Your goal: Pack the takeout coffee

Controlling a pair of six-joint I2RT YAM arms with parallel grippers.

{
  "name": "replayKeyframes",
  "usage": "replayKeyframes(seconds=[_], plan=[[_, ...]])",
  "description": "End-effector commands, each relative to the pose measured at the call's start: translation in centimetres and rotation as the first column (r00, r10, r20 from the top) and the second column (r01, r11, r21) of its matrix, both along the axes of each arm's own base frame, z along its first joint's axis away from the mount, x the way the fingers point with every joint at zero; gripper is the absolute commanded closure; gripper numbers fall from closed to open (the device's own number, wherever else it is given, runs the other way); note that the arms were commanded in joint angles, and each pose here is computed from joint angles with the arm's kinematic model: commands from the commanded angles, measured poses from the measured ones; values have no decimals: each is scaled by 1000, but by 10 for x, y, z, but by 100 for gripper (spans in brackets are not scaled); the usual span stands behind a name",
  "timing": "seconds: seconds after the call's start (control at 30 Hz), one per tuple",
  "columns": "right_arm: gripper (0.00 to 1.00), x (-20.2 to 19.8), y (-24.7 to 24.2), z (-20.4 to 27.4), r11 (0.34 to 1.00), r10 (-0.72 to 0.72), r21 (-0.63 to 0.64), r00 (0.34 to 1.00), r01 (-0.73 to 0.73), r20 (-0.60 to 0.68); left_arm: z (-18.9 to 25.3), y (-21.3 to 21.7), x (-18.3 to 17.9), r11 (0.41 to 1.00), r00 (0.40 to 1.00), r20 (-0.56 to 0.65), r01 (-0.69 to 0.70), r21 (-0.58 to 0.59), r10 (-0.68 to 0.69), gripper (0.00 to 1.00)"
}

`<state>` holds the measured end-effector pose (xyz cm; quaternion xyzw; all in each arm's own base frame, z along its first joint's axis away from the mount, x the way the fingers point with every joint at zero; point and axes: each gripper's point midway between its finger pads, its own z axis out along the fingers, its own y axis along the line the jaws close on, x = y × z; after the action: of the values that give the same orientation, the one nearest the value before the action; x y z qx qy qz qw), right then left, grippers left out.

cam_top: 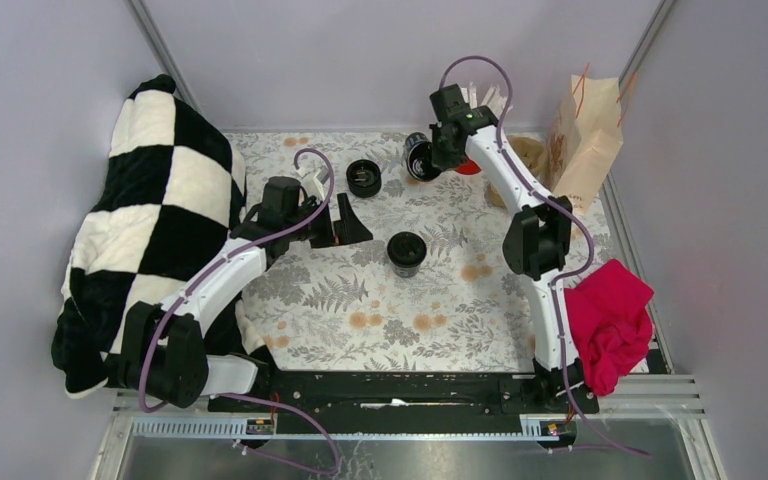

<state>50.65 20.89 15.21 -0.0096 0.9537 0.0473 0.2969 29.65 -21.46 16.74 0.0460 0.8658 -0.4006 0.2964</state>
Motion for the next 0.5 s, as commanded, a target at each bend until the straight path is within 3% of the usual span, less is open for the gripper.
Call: replayKeyframes(seconds=[0.0,0.23,0.47], plan=[[100,8,7,-4,999,40,24,999,-41,28,17,-1,4,1000,997,76,3,-30,-1,1],[100,7,-1,-14,996,71,41,976,-81,206,18,-3,18,999,995,91,-23,-42,27,1],[100,-3,-30,-26,992,39,100,951,-73,307,42,-17,68,986,985,119,-111,-124,126,1]])
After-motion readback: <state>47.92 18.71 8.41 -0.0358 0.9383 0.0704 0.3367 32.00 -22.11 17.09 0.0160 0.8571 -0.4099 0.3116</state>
